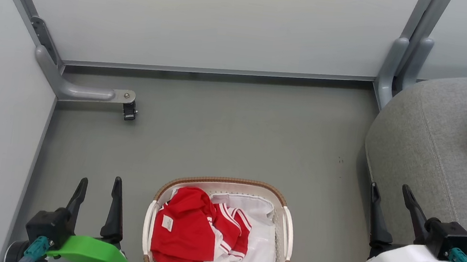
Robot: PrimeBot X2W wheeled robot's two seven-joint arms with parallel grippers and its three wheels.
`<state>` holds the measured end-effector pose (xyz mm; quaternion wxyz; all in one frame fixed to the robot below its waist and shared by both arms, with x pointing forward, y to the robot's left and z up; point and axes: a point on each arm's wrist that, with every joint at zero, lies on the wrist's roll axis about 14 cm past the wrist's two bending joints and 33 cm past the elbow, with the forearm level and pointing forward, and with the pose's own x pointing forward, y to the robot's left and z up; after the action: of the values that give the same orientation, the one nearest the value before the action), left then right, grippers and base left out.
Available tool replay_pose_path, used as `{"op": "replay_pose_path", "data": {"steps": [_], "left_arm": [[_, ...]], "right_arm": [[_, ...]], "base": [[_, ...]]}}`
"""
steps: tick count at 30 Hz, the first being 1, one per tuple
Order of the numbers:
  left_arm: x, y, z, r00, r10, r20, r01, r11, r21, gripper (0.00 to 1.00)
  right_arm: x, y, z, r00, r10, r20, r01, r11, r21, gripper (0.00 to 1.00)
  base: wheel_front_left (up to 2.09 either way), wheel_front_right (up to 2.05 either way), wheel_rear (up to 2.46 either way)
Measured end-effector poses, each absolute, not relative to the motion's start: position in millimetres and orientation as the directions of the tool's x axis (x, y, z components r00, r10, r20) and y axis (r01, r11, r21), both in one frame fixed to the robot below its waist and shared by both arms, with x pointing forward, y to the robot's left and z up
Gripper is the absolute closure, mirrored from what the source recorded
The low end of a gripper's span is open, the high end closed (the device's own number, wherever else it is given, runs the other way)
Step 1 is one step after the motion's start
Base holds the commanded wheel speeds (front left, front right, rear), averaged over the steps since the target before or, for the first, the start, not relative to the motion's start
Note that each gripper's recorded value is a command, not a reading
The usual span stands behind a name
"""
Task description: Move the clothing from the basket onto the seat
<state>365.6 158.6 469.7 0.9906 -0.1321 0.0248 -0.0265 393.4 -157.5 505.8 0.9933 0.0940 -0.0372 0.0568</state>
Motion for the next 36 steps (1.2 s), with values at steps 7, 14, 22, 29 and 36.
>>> {"op": "replay_pose_path", "data": {"steps": [7, 14, 22, 29, 36], "left_arm": [[362.5, 159.5, 467.1, 0.997, -0.060, -0.048, 0.046, 0.965, -0.259, 0.00], [361.9, 157.5, 465.9, 0.997, -0.065, -0.049, 0.050, 0.964, -0.263, 0.00], [361.8, 158.1, 463.2, 0.996, -0.065, -0.056, 0.048, 0.964, -0.263, 0.00], [362.1, 158.5, 460.3, 0.996, -0.063, -0.064, 0.044, 0.964, -0.264, 0.00], [370.2, 151.5, 458.7, 0.993, -0.094, -0.067, 0.075, 0.967, -0.244, 0.00]], "right_arm": [[390.6, -154.4, 503.0, 0.990, 0.115, 0.075, -0.127, 0.975, 0.181, 0.00], [390.1, -153.3, 501.8, 0.990, 0.119, 0.071, -0.130, 0.975, 0.182, 0.00], [390.8, -152.8, 500.0, 0.991, 0.120, 0.066, -0.130, 0.974, 0.183, 0.00], [391.8, -153.9, 497.7, 0.991, 0.116, 0.060, -0.126, 0.975, 0.184, 0.00], [398.1, -160.2, 497.9, 0.993, 0.097, 0.063, -0.107, 0.977, 0.183, 0.00]], "base": [[0.00, 0.00, 0.00], [0.00, 0.00, 0.00], [0.00, 0.00, 0.00], [0.00, 0.00, 0.00], [0.00, 0.00, 0.00]]}}
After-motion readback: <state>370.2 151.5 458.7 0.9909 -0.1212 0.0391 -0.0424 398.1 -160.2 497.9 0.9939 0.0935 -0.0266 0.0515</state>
